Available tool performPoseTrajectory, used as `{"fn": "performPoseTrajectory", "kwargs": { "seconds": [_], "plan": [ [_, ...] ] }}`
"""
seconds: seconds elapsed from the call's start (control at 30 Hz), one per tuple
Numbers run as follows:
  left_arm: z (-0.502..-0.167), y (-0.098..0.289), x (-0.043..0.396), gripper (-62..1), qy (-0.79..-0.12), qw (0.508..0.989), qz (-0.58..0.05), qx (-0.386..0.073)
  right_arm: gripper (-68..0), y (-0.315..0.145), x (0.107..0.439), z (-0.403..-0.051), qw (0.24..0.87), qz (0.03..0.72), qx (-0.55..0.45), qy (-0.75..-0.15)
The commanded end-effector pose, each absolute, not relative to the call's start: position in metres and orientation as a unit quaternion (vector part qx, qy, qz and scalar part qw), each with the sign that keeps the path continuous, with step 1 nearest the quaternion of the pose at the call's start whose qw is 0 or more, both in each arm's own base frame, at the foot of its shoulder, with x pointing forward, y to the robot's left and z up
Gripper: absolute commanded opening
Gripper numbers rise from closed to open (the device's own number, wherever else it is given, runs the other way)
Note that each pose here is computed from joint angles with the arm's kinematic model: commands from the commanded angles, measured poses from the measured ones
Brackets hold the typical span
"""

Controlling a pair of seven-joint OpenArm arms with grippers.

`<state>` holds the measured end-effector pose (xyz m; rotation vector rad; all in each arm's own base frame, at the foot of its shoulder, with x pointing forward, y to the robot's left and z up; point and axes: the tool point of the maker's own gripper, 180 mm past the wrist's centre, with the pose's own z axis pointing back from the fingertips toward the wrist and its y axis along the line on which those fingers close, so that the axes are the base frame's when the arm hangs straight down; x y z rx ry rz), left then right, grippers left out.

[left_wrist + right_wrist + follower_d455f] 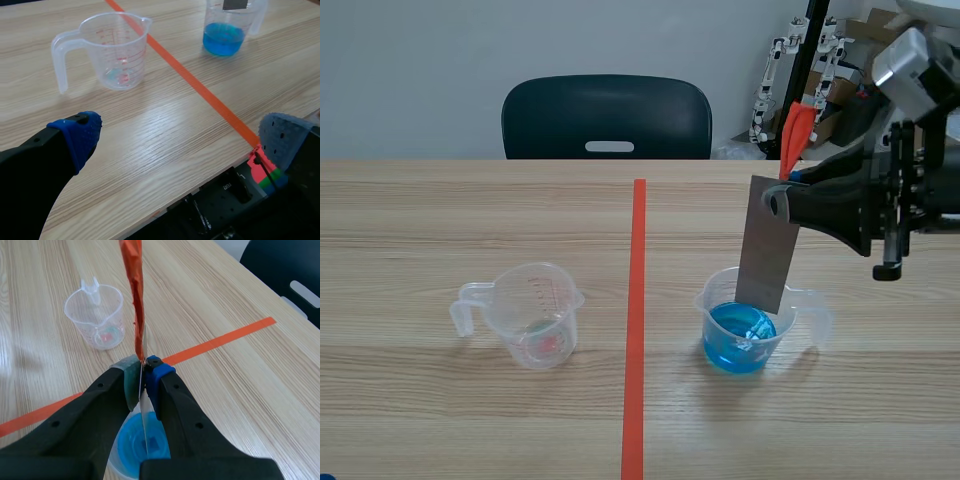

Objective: Do the redox reaction experiment. lower the plate into the blue solution

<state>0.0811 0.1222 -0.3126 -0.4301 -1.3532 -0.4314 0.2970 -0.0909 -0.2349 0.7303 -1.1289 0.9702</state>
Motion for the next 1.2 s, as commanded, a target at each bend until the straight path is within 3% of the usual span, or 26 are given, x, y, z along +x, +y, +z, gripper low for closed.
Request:
{"fn": "performPoseTrajectory", "kwargs": {
  "seconds": [0.0,0.4,0.73,0.87,1.17],
  "plan": [
    [-0.308,0.125,0.085,1.4,-0.631,0.73,-0.187,-0.183,-66.9,-0.089,0.305,-0.221,0.66,0.433,0.324,-0.521],
    [-0.314,0.157,0.068,1.4,-0.655,0.73,-0.111,-0.161,-66.9,-0.084,0.314,-0.254,0.677,0.42,0.318,-0.513],
    [-0.326,0.168,0.045,1.4,-0.664,0.72,-0.124,-0.157,-66.9,-0.081,0.316,-0.278,0.683,0.428,0.306,-0.507],
    [-0.321,0.164,0.036,1.4,-0.679,0.698,-0.149,-0.174,-66.9,-0.081,0.317,-0.282,0.686,0.427,0.304,-0.504],
    [-0.299,0.172,0.03,1.4,-0.728,0.652,-0.143,-0.159,-66.9,-0.081,0.314,-0.285,0.682,0.437,0.301,-0.503]
  ]
}}
